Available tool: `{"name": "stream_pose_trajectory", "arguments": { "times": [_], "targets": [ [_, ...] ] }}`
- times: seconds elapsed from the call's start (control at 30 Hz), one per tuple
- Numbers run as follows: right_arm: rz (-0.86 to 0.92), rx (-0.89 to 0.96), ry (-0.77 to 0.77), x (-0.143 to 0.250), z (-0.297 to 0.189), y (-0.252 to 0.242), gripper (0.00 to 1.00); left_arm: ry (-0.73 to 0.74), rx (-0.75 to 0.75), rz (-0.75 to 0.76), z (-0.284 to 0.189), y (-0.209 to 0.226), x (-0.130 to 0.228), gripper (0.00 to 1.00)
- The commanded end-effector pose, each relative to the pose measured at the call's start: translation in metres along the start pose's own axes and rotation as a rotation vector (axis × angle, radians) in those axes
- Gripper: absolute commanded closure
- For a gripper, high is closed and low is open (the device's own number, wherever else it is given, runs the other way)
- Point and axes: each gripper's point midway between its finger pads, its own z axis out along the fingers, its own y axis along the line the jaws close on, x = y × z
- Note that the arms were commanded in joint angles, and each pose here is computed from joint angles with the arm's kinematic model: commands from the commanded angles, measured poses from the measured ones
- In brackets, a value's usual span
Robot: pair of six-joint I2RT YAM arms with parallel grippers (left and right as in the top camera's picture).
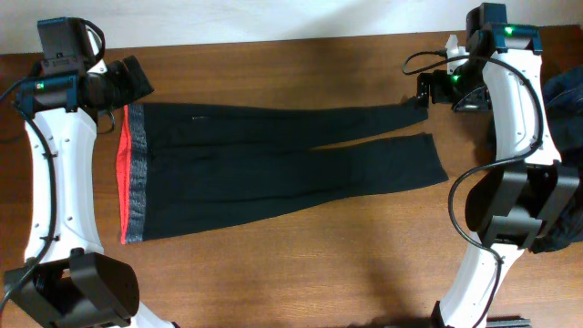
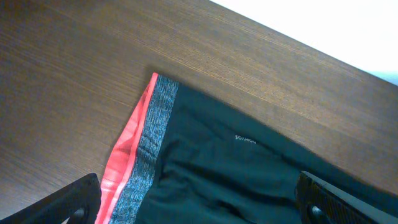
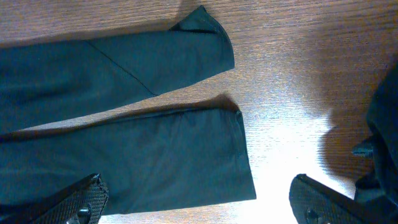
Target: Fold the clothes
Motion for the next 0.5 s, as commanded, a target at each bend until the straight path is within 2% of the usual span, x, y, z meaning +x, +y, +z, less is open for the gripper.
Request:
{"name": "stream_pose_trajectory", "arguments": {
  "times": [0.0,0.47],
  "targets": [
    [0.006,-0.011,-0.014,-0.0018,-0.0048,0.0021,0.02,-0.005,-0.013,-0.003,-0.0011,0.0029,-0.0008,0.01],
    [0.003,-0.010,-0.043,-0.0090,-0.0050,0.0019,0.01,-0.005,-0.013,-0.003,-0.0011,0.0029,-0.0007,0.01]
  ]
}}
